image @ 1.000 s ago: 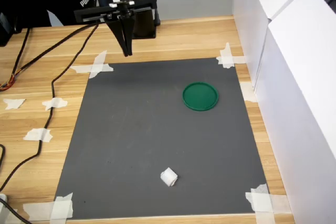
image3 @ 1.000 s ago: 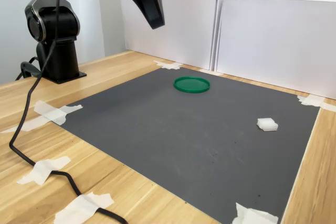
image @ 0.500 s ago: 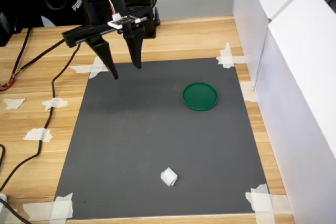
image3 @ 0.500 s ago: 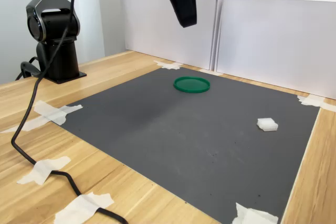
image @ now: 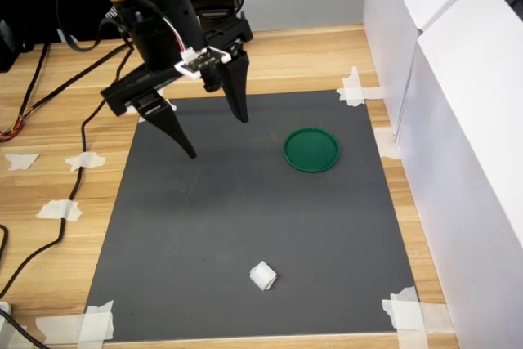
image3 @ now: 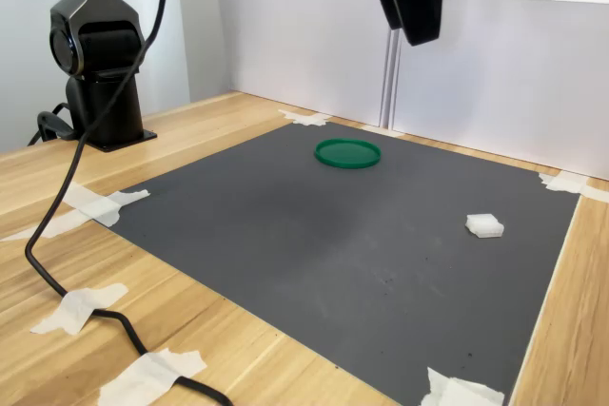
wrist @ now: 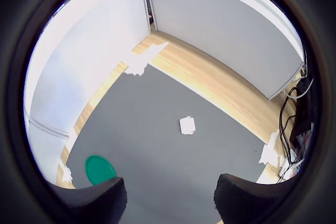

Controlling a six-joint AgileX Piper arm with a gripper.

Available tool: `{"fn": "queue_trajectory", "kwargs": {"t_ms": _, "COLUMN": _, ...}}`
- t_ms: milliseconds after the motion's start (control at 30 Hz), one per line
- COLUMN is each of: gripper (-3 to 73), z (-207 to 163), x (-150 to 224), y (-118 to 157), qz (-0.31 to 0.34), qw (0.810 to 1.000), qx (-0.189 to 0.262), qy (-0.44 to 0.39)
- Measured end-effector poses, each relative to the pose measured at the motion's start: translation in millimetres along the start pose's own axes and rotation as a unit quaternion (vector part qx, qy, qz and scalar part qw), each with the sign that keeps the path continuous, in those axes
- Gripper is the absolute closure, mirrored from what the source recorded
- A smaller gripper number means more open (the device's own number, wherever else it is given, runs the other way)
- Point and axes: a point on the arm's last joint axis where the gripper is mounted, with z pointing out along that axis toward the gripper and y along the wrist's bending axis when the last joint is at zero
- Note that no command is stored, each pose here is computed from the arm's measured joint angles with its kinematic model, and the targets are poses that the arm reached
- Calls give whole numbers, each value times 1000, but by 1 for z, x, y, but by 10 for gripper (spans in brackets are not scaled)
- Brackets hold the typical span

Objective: Grasp a white terminal and put it on the green lid.

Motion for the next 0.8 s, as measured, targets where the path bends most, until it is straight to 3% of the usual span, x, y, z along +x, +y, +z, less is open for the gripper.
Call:
{"fn": "queue_trajectory", "kwargs": {"t_ms": 333, "gripper": -20, "z": 43, "x": -44, "y": 15, "qz": -57, "qw": 997, "qx": 34, "qy": 37}}
{"fn": "queue_trajectory", "kwargs": {"t_ms": 533, "gripper": -16, "z": 80, "x": -46, "y": 6, "qz": -49, "qw": 996, "qx": 48, "qy": 54}}
{"fn": "queue_trajectory", "kwargs": {"t_ms": 800, "gripper": 10, "z": 126, "x": -42, "y": 1, "qz": -59, "qw": 995, "qx": 31, "qy": 76}}
